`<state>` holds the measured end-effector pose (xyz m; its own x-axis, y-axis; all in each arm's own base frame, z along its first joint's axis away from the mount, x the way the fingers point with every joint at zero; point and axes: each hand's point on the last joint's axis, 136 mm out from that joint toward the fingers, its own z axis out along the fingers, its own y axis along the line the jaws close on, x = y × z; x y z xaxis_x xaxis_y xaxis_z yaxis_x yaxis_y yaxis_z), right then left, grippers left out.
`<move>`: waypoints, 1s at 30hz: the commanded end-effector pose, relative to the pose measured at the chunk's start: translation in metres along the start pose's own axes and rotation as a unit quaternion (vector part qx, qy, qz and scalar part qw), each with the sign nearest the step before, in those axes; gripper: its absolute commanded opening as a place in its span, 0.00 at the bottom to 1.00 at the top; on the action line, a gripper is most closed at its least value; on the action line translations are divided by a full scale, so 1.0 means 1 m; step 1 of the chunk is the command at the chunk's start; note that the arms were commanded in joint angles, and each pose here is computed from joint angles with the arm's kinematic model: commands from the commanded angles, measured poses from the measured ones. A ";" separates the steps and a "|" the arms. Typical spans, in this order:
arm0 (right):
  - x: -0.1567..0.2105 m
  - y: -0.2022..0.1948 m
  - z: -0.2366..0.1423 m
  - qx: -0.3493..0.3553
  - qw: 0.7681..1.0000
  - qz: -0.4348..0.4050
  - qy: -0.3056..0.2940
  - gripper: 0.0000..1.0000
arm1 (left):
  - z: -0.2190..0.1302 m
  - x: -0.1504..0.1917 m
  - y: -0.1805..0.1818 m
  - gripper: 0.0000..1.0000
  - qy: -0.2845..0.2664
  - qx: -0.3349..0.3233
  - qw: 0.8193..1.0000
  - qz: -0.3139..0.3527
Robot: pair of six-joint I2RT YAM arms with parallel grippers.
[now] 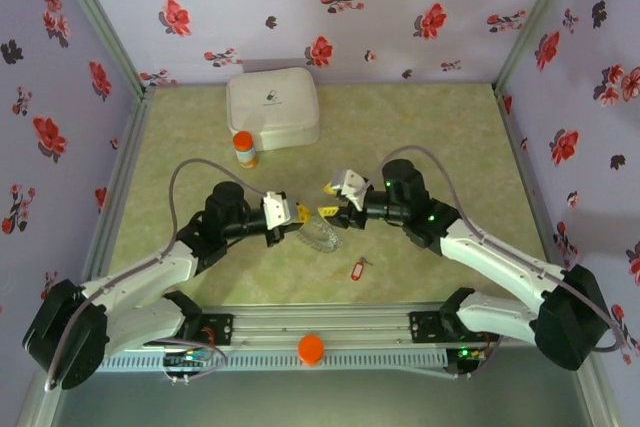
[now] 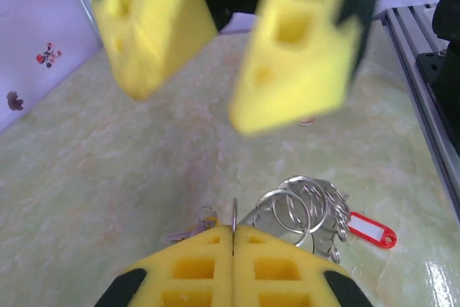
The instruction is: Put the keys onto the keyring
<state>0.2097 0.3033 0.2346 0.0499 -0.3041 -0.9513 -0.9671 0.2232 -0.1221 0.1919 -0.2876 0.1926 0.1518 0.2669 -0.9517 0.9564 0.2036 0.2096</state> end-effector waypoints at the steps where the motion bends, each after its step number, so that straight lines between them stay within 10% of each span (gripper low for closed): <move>1: -0.037 0.004 -0.009 -0.021 0.995 0.001 -0.093 0.47 | -0.006 -0.059 0.013 0.00 -0.139 -0.030 0.989 0.033; 14: -0.021 0.005 -0.029 0.009 0.997 0.002 -0.077 0.39 | -0.002 -0.072 0.013 0.00 -0.176 -0.016 0.983 0.044; 23: -0.007 -0.056 -0.054 0.184 0.983 0.003 0.016 0.28 | -0.006 -0.072 0.010 0.00 -0.169 -0.018 0.984 0.056; 30: 0.003 -0.013 -0.021 0.056 0.998 -0.007 0.022 0.32 | -0.009 -0.069 0.008 0.00 -0.166 -0.018 0.984 0.058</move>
<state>0.2359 0.2659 0.2377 0.0012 -0.3509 -0.9364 -0.8928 0.4214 -0.1591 0.1930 -0.2971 0.2506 0.2791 -0.0056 -0.9603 0.9336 0.2356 0.2699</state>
